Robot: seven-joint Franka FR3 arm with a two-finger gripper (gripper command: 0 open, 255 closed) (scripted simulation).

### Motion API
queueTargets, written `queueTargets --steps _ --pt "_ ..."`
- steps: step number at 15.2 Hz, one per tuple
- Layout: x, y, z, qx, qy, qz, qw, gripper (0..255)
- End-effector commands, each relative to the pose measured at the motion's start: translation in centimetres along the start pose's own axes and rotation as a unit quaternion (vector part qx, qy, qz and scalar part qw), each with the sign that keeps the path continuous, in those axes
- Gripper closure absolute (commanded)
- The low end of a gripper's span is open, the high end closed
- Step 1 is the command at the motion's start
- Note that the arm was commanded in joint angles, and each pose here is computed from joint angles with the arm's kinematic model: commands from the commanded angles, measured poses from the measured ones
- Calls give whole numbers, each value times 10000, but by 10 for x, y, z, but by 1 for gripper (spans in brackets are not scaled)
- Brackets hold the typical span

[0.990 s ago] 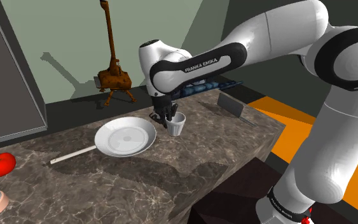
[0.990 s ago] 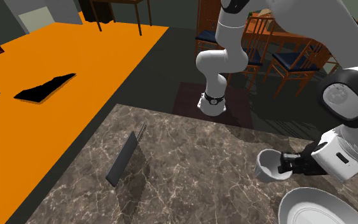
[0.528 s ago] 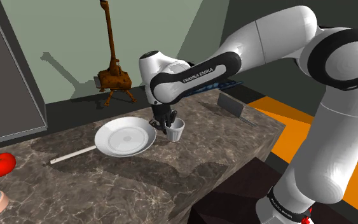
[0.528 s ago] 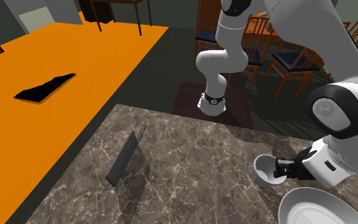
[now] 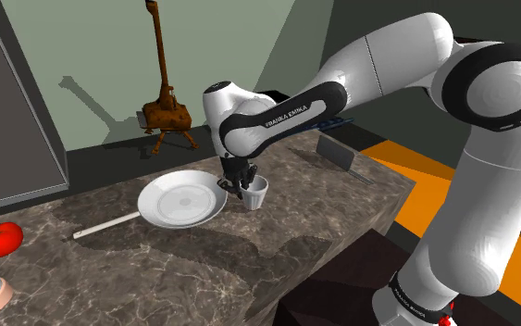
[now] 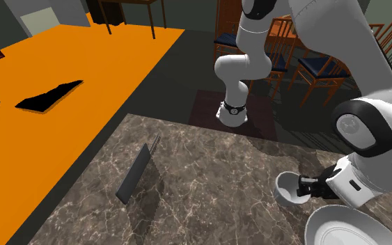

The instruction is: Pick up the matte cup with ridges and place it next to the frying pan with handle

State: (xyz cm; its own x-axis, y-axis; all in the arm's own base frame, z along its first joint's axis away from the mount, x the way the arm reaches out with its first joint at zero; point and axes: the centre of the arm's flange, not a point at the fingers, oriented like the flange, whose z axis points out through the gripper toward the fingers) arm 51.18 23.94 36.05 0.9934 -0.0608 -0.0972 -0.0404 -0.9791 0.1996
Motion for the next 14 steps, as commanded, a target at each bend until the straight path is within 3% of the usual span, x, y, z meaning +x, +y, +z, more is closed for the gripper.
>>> queueTargets --steps 1,2,7,11,14 --pt "0 0 0 0 1 0 10000 255" --pt "0 0 0 0 1 0 10000 0" --pt "0 0 0 0 1 0 10000 0" --pt "0 0 -50 0 1 0 10000 0" --pt "0 0 -50 0 1 0 10000 0"
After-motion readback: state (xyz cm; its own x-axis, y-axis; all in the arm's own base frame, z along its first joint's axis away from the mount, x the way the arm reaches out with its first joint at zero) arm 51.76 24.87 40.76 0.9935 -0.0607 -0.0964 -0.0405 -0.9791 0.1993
